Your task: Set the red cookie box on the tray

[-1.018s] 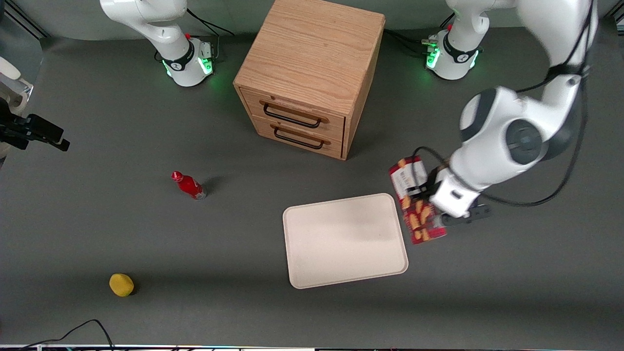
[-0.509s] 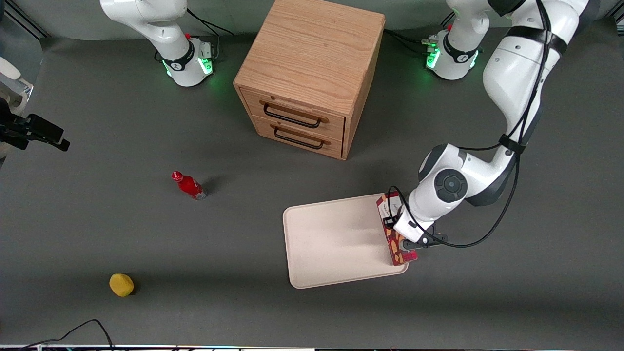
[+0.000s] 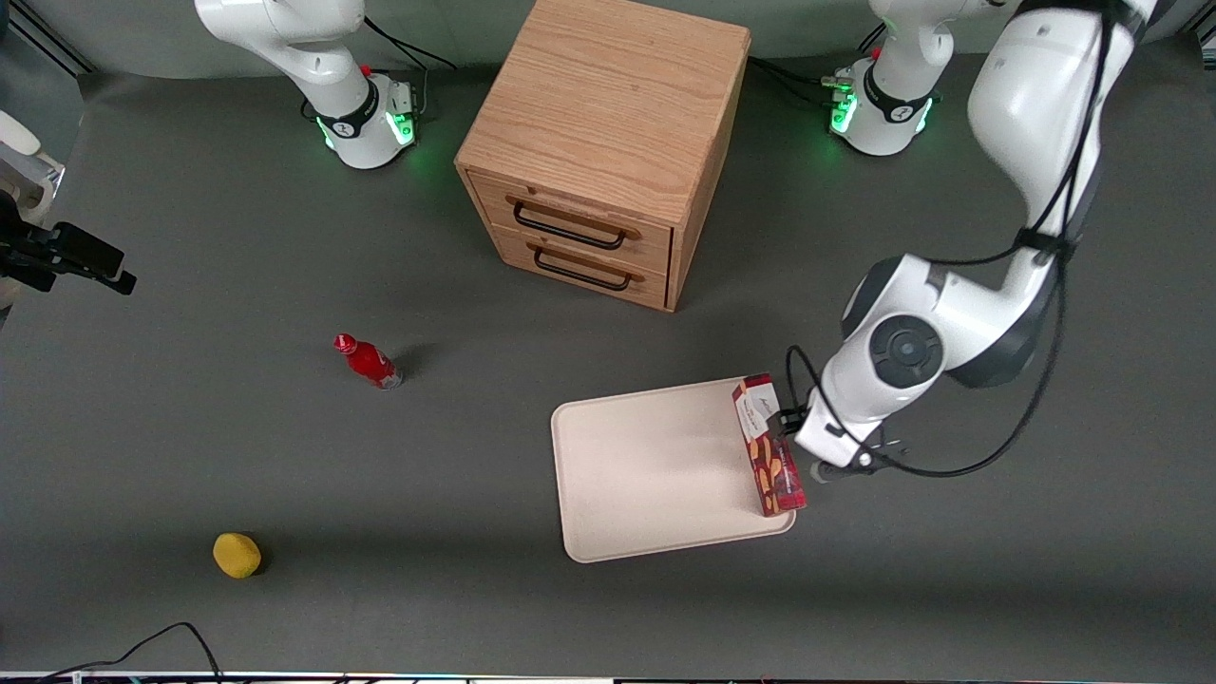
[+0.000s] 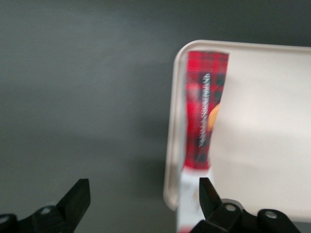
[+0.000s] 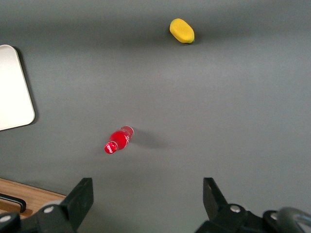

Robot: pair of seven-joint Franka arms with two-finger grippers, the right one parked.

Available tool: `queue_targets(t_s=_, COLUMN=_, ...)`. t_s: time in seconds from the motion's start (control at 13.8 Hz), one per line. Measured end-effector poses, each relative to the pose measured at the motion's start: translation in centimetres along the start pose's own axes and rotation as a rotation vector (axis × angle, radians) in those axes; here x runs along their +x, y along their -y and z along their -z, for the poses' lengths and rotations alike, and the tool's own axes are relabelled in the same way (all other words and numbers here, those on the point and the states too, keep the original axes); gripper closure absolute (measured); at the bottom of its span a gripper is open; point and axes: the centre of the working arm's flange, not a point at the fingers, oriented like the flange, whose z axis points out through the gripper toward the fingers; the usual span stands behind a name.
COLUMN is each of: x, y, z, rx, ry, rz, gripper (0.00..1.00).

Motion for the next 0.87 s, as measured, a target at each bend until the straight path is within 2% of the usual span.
queue_targets(t_s=0.07, x=-0.6, y=1.9, z=3.4, rx=0.014, ry=0.029, rz=-0.025, gripper=0.00)
queue_targets(t_s=0.22, x=-1.5, y=7.4, z=9.8, rx=0.020, ry=0.085, rz=-0.081, gripper=0.00)
queue_targets(t_s=0.36, x=-2.9, y=13.5, z=15.2, rx=0.031, ry=0.120, rz=-0.131, gripper=0.00)
queue_targets(t_s=0.44, x=-3.8, y=16.2, z=17.4, rx=0.037, ry=0.130, rz=-0.153, gripper=0.00)
queue_targets(t_s=0.58, x=-5.3, y=21.2, z=20.6, rx=0.021, ry=0.143, rz=-0.182, gripper=0.00)
queue_targets(t_s=0.73, x=-6.8, y=25.2, z=22.3, rx=0.003, ry=0.135, rz=-0.191, gripper=0.00)
queue_targets(t_s=0.87, x=-7.9, y=26.4, z=23.1, rx=-0.003, ry=0.134, rz=-0.205, gripper=0.00)
